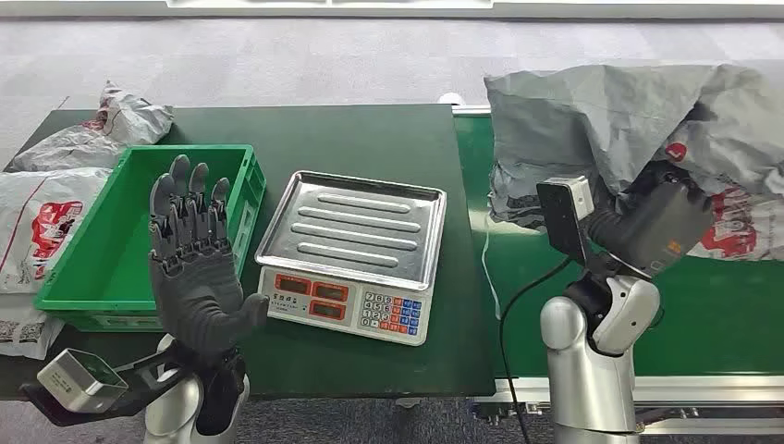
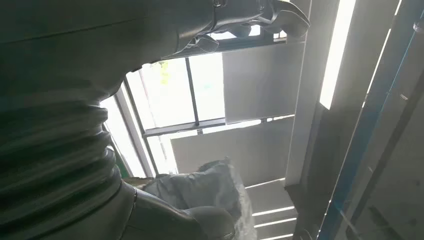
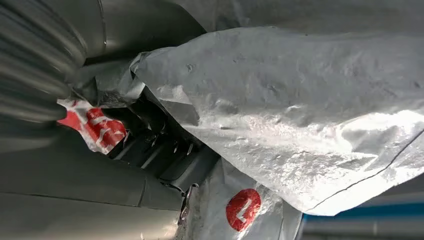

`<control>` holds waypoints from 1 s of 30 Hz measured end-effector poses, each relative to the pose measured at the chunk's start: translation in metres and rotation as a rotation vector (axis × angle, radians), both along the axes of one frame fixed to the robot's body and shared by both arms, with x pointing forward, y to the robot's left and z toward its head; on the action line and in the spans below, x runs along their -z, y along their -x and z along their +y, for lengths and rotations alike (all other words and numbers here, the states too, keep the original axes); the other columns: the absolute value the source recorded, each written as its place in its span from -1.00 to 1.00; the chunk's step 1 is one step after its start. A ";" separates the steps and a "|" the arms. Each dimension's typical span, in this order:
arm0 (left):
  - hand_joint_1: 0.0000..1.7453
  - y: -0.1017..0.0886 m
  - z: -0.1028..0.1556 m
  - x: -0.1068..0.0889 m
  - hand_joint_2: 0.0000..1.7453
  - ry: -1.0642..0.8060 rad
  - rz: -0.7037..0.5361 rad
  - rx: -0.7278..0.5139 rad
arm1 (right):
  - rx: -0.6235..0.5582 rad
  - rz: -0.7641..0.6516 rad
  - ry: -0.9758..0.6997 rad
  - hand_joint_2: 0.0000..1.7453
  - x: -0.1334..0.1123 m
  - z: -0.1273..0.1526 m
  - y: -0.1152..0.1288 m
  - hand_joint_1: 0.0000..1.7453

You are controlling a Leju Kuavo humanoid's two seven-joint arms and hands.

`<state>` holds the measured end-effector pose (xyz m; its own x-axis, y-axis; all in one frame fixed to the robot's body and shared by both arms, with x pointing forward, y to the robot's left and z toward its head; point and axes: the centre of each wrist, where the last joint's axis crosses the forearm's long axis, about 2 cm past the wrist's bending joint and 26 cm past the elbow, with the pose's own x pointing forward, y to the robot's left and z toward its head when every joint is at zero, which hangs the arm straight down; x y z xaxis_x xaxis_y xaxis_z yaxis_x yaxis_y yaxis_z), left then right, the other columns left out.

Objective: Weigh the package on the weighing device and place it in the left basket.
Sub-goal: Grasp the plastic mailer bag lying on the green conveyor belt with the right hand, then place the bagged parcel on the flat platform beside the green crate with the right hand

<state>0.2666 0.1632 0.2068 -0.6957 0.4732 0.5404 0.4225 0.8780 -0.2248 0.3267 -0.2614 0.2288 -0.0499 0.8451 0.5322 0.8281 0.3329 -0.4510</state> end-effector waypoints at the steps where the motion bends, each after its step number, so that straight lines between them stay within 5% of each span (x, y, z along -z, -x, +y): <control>1: -1.00 0.000 0.000 0.000 1.00 0.000 0.000 0.001 | -0.001 -0.008 0.001 1.00 -0.001 0.001 0.000 1.00; 7: -1.00 0.000 -0.001 0.000 1.00 0.002 0.001 0.005 | -0.163 -0.028 -0.068 1.00 -0.014 0.016 -0.005 1.00; 11: -1.00 -0.003 -0.003 -0.001 1.00 0.008 -0.015 0.012 | -0.430 0.052 -0.060 1.00 -0.025 0.054 -0.028 1.00; 14: -1.00 -0.005 -0.006 -0.003 1.00 0.011 -0.027 0.022 | -0.506 0.090 -0.007 1.00 -0.030 0.086 -0.042 1.00; 20: -1.00 -0.009 -0.009 -0.005 1.00 0.012 -0.035 0.033 | -0.573 0.128 0.039 1.00 -0.030 0.117 -0.048 1.00; 30: -1.00 -0.012 -0.010 -0.008 1.00 0.018 -0.040 0.038 | -0.510 0.141 0.067 1.00 -0.028 0.124 -0.049 1.00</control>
